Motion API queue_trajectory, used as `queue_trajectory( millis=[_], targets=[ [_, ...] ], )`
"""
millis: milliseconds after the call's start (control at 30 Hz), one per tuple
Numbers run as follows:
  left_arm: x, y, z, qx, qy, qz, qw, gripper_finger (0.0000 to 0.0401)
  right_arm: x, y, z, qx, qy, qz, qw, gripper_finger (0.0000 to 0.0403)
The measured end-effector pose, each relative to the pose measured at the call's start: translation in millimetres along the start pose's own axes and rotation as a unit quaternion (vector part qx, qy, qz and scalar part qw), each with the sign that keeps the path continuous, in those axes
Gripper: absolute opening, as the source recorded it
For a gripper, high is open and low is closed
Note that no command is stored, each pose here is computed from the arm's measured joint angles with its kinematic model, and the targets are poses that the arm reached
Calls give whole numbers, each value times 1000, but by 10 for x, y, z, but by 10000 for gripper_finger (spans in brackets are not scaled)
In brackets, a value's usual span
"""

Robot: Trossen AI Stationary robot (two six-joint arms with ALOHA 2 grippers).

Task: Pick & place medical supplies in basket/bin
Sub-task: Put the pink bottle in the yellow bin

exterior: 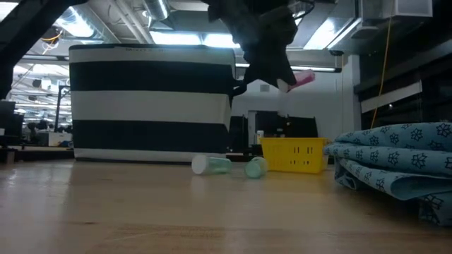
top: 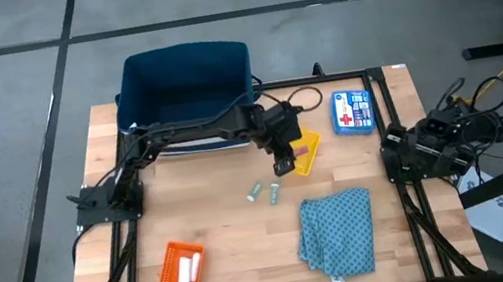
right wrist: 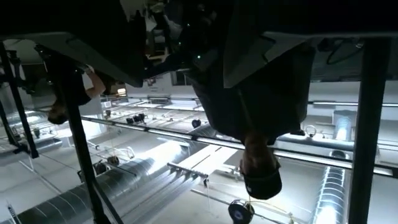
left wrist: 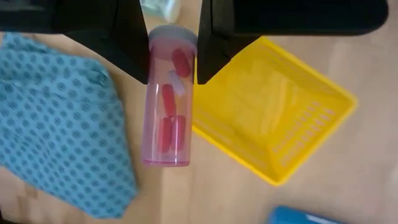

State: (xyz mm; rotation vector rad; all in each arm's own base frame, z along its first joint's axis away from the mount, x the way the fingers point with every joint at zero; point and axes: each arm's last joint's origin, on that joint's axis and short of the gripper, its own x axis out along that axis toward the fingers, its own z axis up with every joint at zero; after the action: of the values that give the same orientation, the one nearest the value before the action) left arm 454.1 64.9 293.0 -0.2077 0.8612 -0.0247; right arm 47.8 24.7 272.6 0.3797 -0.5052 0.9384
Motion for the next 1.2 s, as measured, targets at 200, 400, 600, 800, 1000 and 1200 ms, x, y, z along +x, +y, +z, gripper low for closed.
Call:
queue_trajectory(
  millis=[200, 400, 600, 800, 1000, 1200],
  targets=[
    [-16, 140, 7, -5, -3, 12, 1000, 97, -11, -36, -66, 3, 41, -1, 999, 224],
    [24, 67, 0, 2, -1, 6, 1000, 97, -85, -189, -270, 6, 46, -74, 996, 224],
    [47, -49, 29, 8, -17, 6, 1000, 97, -225, -380, -577, 25, 55, -168, 984, 224],
    [54, 22, 27, -20, -21, 74, 997, 97, -206, -338, -493, -34, 32, -142, 989, 224],
    [147, 211, -30, -55, -5, 98, 994, 98, -207, -340, -496, -25, 33, -143, 989, 224],
    [308, 240, -45, -54, -6, 74, 996, 102, -207, -340, -496, -25, 33, -143, 989, 224]
  ],
)
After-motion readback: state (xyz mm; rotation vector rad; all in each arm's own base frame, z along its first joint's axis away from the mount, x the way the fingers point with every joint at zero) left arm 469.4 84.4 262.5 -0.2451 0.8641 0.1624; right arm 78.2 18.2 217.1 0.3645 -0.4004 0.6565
